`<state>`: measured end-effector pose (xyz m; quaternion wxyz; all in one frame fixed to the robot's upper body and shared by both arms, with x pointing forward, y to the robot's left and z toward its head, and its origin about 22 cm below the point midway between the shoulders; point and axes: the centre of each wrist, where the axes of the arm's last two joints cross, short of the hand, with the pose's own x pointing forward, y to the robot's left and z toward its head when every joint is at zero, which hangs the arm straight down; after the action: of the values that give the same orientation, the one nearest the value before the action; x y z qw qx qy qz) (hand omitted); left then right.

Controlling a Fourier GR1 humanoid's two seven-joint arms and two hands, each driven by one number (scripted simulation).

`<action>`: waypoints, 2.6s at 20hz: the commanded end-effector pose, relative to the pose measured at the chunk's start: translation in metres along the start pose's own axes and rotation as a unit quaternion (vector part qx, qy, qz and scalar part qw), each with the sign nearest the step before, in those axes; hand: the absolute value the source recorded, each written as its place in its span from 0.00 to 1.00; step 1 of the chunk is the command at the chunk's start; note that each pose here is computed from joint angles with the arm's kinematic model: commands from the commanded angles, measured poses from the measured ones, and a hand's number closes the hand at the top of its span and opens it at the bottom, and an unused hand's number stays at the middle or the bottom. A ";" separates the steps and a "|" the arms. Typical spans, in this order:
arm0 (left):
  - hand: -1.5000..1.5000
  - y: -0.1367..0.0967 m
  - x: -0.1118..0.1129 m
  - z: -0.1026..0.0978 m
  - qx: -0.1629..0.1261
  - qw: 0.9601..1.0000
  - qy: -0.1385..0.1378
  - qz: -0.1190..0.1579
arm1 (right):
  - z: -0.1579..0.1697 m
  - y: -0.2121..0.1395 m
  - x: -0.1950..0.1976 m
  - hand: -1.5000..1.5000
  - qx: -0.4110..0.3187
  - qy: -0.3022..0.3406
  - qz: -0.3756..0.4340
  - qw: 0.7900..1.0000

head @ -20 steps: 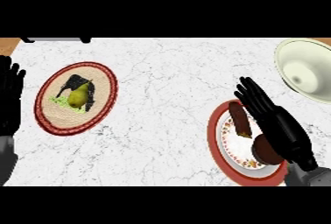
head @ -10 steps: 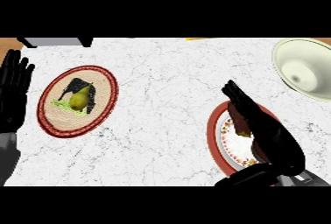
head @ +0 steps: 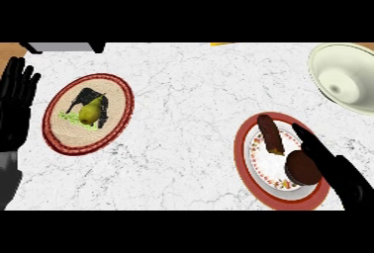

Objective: Pick the sweet potato from the plate and place it in the bowl

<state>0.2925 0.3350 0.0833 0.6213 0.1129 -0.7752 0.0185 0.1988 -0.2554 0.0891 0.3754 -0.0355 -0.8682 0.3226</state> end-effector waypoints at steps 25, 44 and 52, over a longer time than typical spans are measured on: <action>0.50 -0.011 -0.006 -0.004 -0.018 1.000 -0.002 0.002 | -0.024 -0.076 0.010 0.00 0.299 0.236 0.232 0.895; 0.50 0.003 0.004 -0.001 -0.016 1.000 0.008 -0.005 | -0.019 -0.054 -0.065 0.00 0.287 0.263 0.227 0.893; 0.50 -0.007 -0.016 0.001 -0.011 1.000 0.000 0.008 | -0.034 -0.030 -0.088 0.00 0.298 0.220 0.213 0.904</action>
<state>0.2916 0.3257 0.0840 0.6205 0.1060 -0.7769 0.0132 0.2741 -0.2982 0.0652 0.4826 -0.1872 -0.5927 0.6171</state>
